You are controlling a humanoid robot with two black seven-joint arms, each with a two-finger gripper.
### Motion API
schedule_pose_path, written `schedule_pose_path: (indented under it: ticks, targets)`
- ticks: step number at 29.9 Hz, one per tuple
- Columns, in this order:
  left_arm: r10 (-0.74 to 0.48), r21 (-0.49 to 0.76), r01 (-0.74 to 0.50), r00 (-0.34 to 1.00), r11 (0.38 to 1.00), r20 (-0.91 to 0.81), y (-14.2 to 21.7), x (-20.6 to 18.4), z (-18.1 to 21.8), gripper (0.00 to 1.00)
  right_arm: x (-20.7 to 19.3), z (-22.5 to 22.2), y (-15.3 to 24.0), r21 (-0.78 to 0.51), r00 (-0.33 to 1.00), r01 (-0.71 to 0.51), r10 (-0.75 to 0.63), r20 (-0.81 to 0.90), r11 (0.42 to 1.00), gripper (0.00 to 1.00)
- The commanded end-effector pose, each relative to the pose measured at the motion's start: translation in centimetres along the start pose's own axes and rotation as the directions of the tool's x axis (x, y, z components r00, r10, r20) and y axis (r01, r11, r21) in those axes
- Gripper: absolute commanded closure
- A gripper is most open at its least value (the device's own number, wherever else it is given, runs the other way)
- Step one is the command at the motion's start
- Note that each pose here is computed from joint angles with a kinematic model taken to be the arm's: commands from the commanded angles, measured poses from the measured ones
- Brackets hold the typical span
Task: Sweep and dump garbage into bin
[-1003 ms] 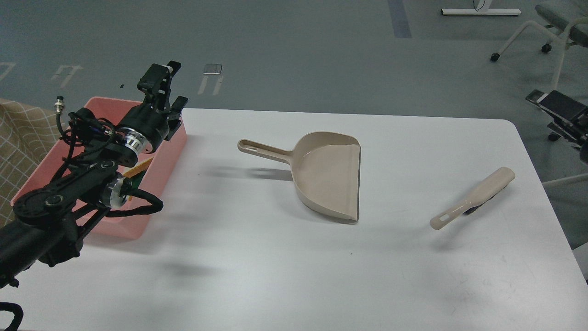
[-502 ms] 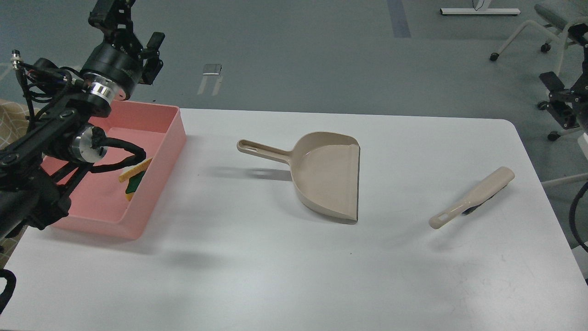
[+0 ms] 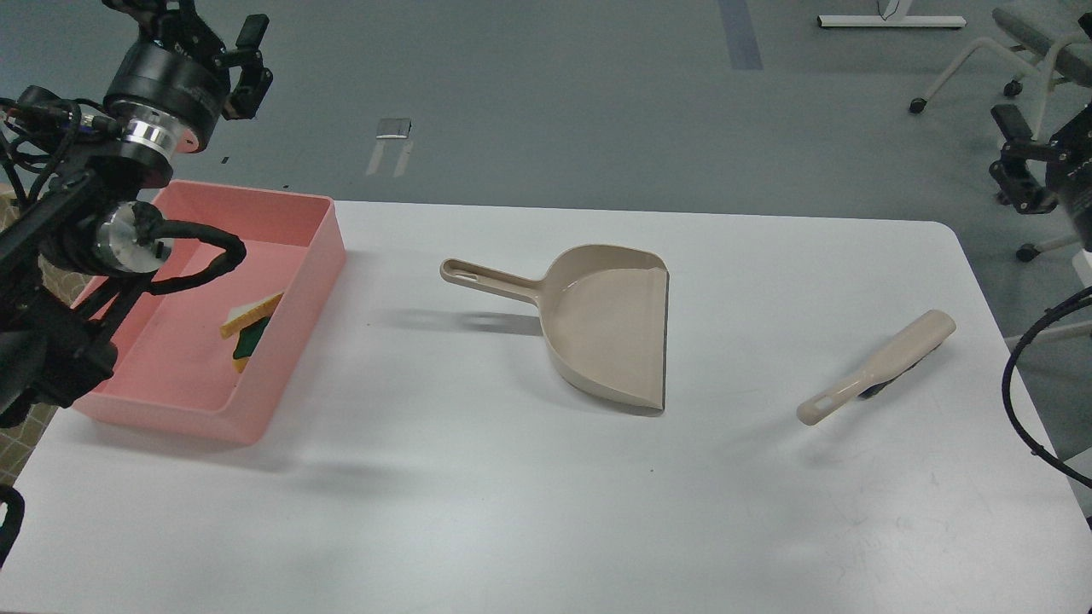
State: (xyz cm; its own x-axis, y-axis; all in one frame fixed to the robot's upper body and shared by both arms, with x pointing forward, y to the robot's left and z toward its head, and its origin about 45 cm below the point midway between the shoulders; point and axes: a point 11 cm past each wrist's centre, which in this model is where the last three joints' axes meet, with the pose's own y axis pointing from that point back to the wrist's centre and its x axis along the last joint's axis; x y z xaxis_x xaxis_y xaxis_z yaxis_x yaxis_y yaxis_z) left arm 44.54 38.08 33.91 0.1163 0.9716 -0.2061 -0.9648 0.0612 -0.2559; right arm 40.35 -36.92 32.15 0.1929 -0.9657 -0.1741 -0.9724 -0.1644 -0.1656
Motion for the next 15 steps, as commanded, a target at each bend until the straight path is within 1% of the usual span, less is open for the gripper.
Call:
schedule_pose_path:
  ticks: [1, 4, 5, 8, 11, 15]
  targets:
    - [0.055, 0.004, -0.055, 0.998, 0.998, -0.027, 1.4, 2.1, -0.5, 0.02, -1.3, 0.7, -0.3, 0.020, 0.998, 0.008, -0.009, 0.064, 1.000, 0.00]
    - [0.088, 0.018, -0.087, 0.995, 0.996, -0.053, 2.7, 3.3, -1.4, 0.02, -1.1, 1.1, -0.4, 0.034, 0.985, 0.002, -0.008, 0.175, 0.999, 0.00]
    - [0.089, 0.033, -0.087, 0.994, 0.996, -0.062, 3.1, 3.4, -2.1, 0.02, -0.8, 1.3, -0.6, 0.041, 0.973, -0.003, -0.006, 0.233, 0.999, 0.00]
    - [0.088, 0.045, -0.085, 0.993, 0.995, -0.082, 3.6, 3.5, -2.8, 0.02, 0.0, 2.2, -1.2, 0.028, 0.946, -0.022, 0.012, 0.323, 0.999, 0.00]
    - [0.089, 0.057, -0.084, 0.992, 0.995, -0.087, 3.7, 3.3, -3.3, 0.02, 1.2, 3.9, -1.8, -0.020, 0.930, -0.054, 0.057, 0.364, 0.998, 0.00]
    - [0.093, 0.071, -0.087, 0.991, 0.994, -0.095, 3.8, 3.2, -4.1, 0.02, 1.9, 4.8, -2.0, -0.046, 0.923, -0.073, 0.085, 0.376, 0.996, 0.00]
